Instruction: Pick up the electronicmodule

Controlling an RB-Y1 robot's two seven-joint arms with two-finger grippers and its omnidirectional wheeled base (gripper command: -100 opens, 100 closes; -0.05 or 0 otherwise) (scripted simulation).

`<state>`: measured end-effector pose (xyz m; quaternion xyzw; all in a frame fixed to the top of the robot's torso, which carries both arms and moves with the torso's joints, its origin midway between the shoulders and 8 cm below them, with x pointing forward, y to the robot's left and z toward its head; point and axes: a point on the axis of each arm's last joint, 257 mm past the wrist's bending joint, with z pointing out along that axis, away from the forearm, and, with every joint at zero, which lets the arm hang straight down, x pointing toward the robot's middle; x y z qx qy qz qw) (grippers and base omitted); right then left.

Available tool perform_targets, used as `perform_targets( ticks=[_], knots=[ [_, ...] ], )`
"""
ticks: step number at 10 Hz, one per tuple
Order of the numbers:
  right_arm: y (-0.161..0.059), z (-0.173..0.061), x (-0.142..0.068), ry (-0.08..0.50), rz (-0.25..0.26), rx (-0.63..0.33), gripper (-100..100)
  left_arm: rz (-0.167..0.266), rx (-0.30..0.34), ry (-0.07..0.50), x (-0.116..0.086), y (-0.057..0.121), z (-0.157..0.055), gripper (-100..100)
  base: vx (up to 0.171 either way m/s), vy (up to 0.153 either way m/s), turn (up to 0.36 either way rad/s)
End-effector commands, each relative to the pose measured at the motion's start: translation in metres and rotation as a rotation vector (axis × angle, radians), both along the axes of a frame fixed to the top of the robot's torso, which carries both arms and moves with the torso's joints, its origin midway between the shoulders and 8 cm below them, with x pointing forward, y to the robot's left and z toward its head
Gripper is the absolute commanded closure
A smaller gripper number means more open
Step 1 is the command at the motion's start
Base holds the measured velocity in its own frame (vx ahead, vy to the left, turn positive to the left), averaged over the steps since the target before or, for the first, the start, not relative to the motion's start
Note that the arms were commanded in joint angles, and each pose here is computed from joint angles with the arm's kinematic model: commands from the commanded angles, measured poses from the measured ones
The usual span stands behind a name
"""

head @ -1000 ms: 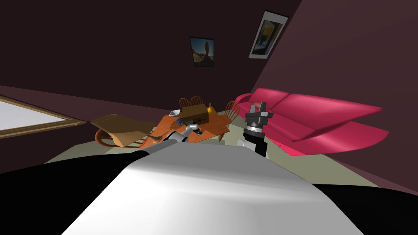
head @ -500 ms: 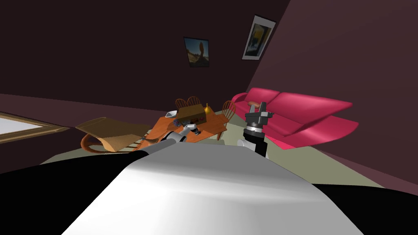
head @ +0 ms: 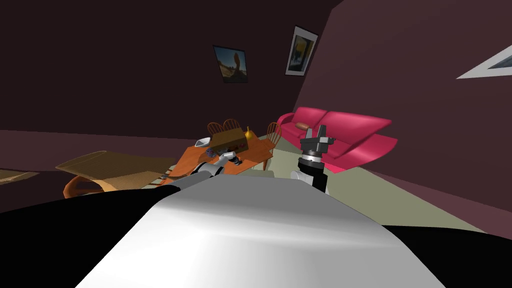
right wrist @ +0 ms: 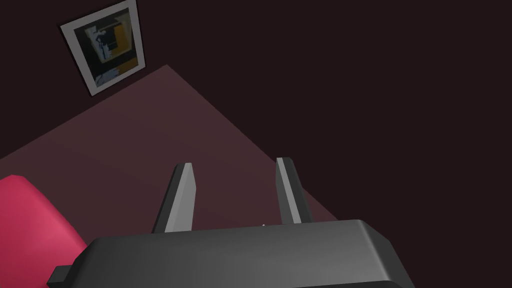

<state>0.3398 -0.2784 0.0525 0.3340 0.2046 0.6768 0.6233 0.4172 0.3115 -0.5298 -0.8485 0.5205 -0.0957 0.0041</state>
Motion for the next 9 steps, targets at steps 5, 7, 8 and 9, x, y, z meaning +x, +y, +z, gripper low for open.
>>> perform_targets(
  ticks=[5, 7, 8, 9],
  knots=[
    [0.0, 0.0, 0.0, 0.0, 0.0, 0.0, 0, 0.098, 0.004, 0.018, -0.021, 0.066, 0.004, 100, -0.023, -0.037, -0.166],
    [0.0, 0.0, 0.0, 0.0, 0.0, 0.0, 0, 0.093, 0.004, 0.006, -0.016, 0.065, 0.007, 100, -0.024, -0.032, -0.025],
    [0.0, 0.0, 0.0, 0.0, 0.0, 0.0, 0, 0.098, 0.004, 0.018, -0.021, 0.066, 0.004, 100, -0.001, -0.006, 0.012],
    [0.0, 0.0, 0.0, 0.0, 0.0, 0.0, 0, 0.127, 0.004, 0.014, -0.025, 0.086, 0.009, 100, -0.021, -0.035, -0.2]
  ],
)
